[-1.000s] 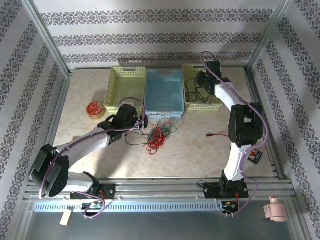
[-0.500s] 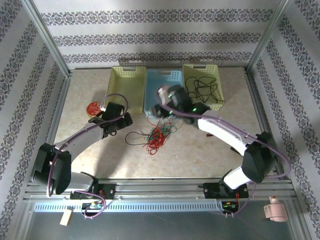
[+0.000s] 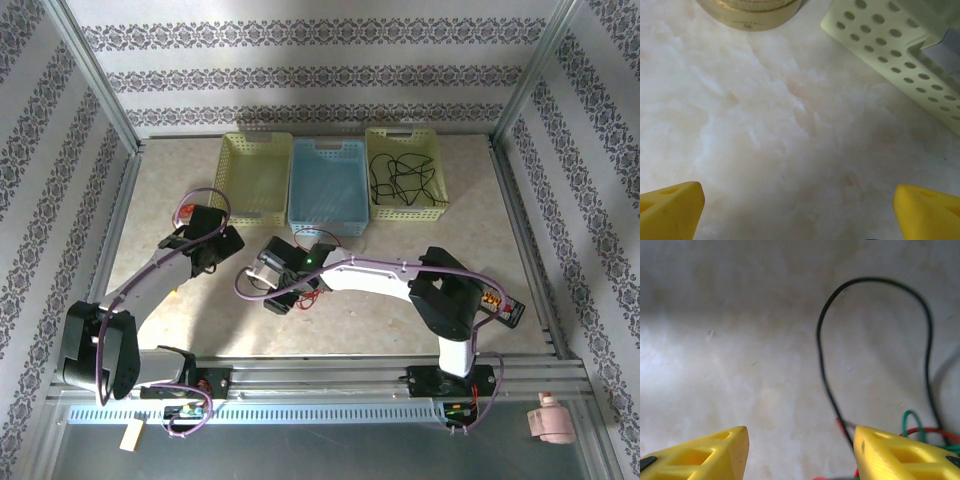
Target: Untangle the cables
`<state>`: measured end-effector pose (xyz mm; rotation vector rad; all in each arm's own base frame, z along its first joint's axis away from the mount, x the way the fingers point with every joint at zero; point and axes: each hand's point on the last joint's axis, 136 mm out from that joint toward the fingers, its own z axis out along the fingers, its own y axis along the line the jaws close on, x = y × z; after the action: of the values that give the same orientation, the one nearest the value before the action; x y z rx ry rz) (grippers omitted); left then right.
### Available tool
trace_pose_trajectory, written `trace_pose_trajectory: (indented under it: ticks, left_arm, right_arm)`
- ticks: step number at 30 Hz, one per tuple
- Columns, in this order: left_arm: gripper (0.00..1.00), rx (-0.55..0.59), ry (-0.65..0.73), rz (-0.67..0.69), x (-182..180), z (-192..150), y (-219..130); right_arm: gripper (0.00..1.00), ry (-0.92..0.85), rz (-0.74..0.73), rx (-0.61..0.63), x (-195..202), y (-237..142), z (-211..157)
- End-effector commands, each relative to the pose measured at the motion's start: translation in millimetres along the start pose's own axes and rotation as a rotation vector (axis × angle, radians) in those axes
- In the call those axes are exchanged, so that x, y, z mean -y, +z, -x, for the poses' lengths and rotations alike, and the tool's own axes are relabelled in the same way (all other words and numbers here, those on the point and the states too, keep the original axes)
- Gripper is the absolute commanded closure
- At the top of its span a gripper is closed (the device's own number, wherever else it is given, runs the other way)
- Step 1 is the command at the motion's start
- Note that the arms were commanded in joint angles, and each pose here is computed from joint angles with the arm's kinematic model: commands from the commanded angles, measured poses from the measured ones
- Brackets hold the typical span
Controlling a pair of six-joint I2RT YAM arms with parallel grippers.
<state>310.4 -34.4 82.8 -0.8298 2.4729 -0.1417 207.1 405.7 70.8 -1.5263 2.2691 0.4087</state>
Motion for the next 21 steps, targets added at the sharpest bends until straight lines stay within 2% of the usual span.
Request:
trace_pose_trajectory:
  ticks: [1,8,10,11,14,16,17,21]
  left_arm:
    - [0.03,-0.044,-0.001,0.007,-9.0,-14.2,2.0]
    - [0.03,-0.065,0.008,-0.018,-7.3,-21.7,4.7]
    - [0.03,-0.062,0.014,-0.02,-7.6,-21.5,3.8]
    - [0.03,-0.063,0.018,-0.021,-7.6,-21.7,3.6]
    - [0.03,-0.066,0.037,-0.054,-1.8,-22.0,2.2]
    - [0.03,-0.076,0.056,-0.137,13.0,-24.2,1.5]
    - [0.03,-0.082,0.055,-0.197,23.6,-26.0,0.2]
    - [0.03,-0.076,0.111,-0.392,62.7,-34.0,-14.4]
  right_arm:
    - [0.42,-0.081,-0.071,-0.039,14.5,4.0,0.9]
    - [0.43,-0.087,-0.053,-0.086,21.0,23.2,-9.1]
    - [0.45,-0.07,-0.044,-0.086,24.7,27.2,-8.2]
    - [0.51,-0.057,-0.036,-0.083,26.7,28.2,-6.4]
    - [0.79,-0.02,-0.016,-0.054,32.0,24.8,1.8]
    - [0.96,0.003,-0.016,-0.024,35.6,15.8,7.8]
    - [1.0,0.012,-0.019,0.001,37.4,8.1,11.4]
    - [1.0,0.094,-0.013,0.118,47.0,-33.2,23.0]
